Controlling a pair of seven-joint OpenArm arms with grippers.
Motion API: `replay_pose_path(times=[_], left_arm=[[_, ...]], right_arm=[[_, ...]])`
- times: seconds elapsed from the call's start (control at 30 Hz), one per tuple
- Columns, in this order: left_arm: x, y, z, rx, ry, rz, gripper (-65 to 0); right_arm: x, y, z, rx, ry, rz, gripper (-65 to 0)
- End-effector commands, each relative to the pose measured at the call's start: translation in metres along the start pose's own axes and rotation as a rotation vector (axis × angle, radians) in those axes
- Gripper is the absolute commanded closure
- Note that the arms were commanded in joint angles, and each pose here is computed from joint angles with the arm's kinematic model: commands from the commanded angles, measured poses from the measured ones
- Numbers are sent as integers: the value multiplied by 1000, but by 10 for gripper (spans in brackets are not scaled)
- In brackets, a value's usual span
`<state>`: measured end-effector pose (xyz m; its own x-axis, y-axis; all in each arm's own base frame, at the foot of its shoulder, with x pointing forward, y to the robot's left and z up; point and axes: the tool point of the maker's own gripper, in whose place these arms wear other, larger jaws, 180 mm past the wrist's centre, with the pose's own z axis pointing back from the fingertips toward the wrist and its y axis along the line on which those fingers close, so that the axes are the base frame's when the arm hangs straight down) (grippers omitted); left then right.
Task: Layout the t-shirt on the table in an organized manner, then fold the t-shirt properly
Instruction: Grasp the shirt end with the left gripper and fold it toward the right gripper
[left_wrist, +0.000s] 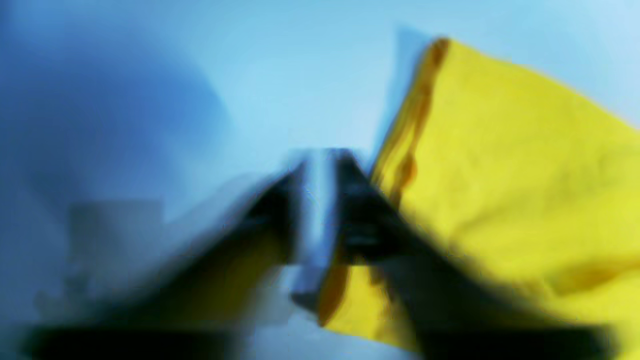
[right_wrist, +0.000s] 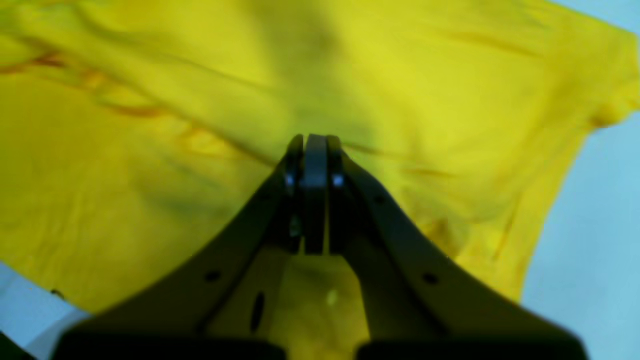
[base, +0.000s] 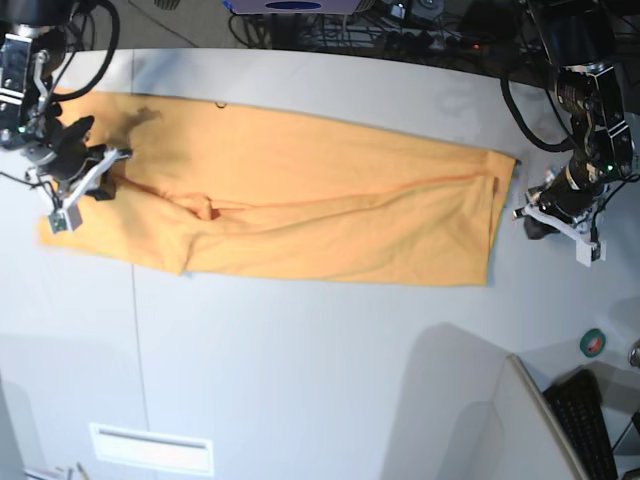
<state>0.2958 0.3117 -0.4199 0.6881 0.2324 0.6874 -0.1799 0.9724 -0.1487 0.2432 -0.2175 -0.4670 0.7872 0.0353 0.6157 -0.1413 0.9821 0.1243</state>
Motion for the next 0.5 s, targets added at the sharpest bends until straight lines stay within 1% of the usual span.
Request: replay_pose_path(times=[0.0,0.03,0.07,0.1,0.17,0.23,0.3,0.37,0.47], left_arm=[[14,-1,1,-29,-40,-19,-354],[8,-3,0,-57,-25,-33,-492],[1,-6,-2,-84,-8,-42,-607],[-4,-8,-5,-103,7,-45,-650],[-22,-10,-12,-132,56,-32,-650],[-27,-13,-21,-154,77,-12,-650],[-37,-12,-29,-163,111,26,-574],[-42,-13,-35,-166,130,53,-532],[-45,-13,-38,-165,143,63,-512]], right_arm=[[12,-6,6,-13,-38,14,0],[11,0,4,-3,-40,3,0],[10,4,3,3,-41,-1,0],[10,4,3,3,-41,-1,0],[9,5,3,6,-40,-4,0],[9,5,3,6,-40,-4,0],[9,5,3,6,-40,-4,0],[6,5,3,6,-34,-5,0],[3,6,4,6,-28,-6,0]])
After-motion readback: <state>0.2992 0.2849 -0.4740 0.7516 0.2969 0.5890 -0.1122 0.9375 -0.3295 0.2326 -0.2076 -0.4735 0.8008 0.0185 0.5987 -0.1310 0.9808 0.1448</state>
